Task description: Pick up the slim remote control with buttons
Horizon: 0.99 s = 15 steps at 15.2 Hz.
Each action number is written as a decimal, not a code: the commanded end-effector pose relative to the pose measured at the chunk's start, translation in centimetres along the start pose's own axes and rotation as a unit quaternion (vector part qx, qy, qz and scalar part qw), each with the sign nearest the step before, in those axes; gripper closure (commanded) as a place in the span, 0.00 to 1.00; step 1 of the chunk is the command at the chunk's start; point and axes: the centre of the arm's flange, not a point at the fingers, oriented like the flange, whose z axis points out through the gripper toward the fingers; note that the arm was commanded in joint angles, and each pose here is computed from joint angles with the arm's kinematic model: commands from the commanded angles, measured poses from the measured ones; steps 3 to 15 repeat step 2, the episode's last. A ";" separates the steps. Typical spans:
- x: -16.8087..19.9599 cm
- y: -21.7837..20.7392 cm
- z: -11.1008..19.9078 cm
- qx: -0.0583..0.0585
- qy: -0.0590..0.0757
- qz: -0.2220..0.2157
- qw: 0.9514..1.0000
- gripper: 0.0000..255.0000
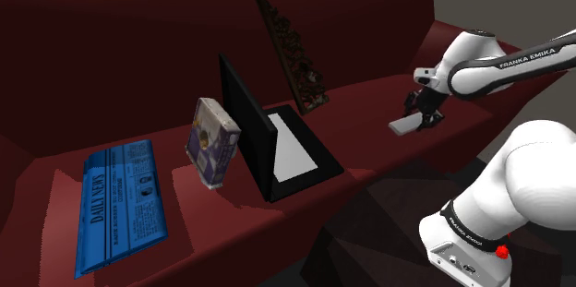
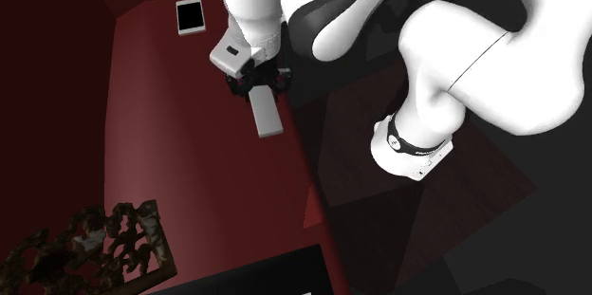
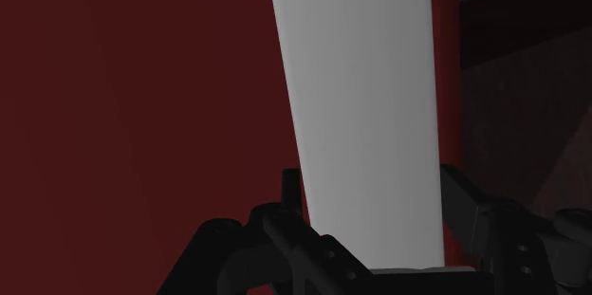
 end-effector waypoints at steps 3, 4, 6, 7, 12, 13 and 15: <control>0.0 -0.1 -0.7 0.000 0.000 0.000 1.000 1.00; 0.0 -0.1 -0.7 0.000 0.000 0.000 1.000 1.00; 0.0 -0.1 -0.7 0.000 0.000 0.000 1.000 1.00; 0.0 -0.1 -0.7 0.000 0.000 0.000 1.000 1.00; 0.0 -0.1 -0.7 0.000 0.000 0.000 1.000 1.00; 0.0 -0.1 -0.7 0.000 0.000 0.000 1.000 1.00; 0.0 -0.1 -0.7 0.000 0.000 0.000 1.000 1.00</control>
